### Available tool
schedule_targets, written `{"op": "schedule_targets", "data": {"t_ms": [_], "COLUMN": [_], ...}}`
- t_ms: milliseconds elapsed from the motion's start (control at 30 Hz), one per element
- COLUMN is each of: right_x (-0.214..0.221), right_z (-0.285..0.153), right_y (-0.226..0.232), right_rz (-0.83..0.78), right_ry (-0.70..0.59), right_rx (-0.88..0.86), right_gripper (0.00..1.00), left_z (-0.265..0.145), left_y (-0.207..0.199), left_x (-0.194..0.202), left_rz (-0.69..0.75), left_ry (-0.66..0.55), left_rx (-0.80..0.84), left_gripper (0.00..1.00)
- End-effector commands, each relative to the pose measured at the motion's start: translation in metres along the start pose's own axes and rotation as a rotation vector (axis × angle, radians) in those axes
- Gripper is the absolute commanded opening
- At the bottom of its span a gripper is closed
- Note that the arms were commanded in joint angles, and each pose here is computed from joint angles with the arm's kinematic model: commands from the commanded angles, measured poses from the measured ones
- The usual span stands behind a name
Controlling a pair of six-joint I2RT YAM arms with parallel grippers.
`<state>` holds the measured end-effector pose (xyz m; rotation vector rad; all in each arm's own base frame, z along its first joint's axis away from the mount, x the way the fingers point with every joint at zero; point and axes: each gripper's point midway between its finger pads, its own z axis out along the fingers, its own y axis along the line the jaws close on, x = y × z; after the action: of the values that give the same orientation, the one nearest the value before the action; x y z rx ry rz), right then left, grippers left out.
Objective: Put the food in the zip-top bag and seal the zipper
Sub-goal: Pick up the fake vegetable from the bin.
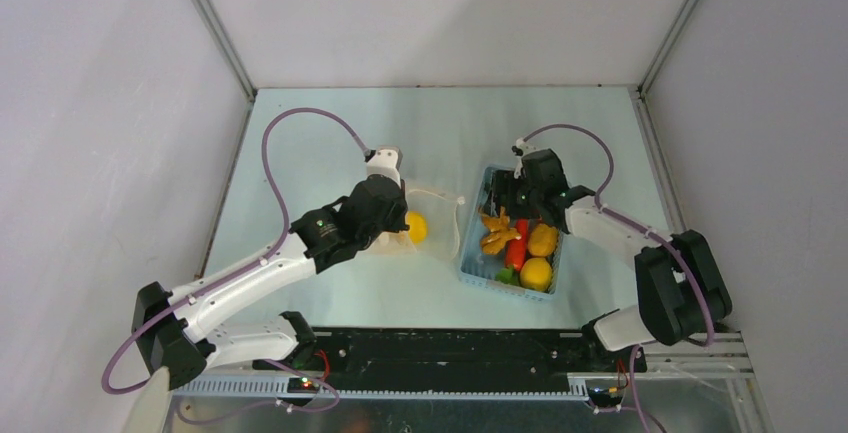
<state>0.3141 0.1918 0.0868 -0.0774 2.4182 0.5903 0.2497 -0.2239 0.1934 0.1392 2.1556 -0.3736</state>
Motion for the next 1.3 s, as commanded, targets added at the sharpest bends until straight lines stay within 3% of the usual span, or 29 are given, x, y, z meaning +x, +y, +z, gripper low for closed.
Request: {"op": "schedule_targets", "data": {"t_ms": [0,433,567,733,967,1267], "right_x": [-0.008,0.021,0.024,0.020,0.009,0.001], "right_z": [0.007,0.030,0.034,0.026,0.001,-0.044], "right_y": [-0.005,-0.006,-0.003,-0.002,-0.001,0.009], "right_rz": [-0.015,-0.071,-0.085,-0.085,-0.076,-0.064], "right_ry": [-0.002,0.105,0.122,0.104,0.042,-0.060], "right_rx": [0.028,0.073,0.090,0.129,0.193,0.206], "right_gripper": [0.76,0.68,0.56,0.25,0.02,0.00], "left_z": [-0.006,-0.005,-0.004,-0.005,-0.005,-0.006], "left_y": [-0.001,-0.002,-0.002,-0.002,-0.003,-0.004], "left_x": [-0.019,-0.019,-0.018,-0.017,-0.017,-0.017], "left_rz": [-0.008,-0.001,0.002,0.001,-0.002,-0.004], "left_ry": [-0.058,-0.054,-0.045,-0.046,-0.046,-0.045], "left_rx": [0.004,0.007,0.004,0.008,0.015,0.021], "left_gripper": [0.00,0.00,0.00,0.00,0.00,0.00]}}
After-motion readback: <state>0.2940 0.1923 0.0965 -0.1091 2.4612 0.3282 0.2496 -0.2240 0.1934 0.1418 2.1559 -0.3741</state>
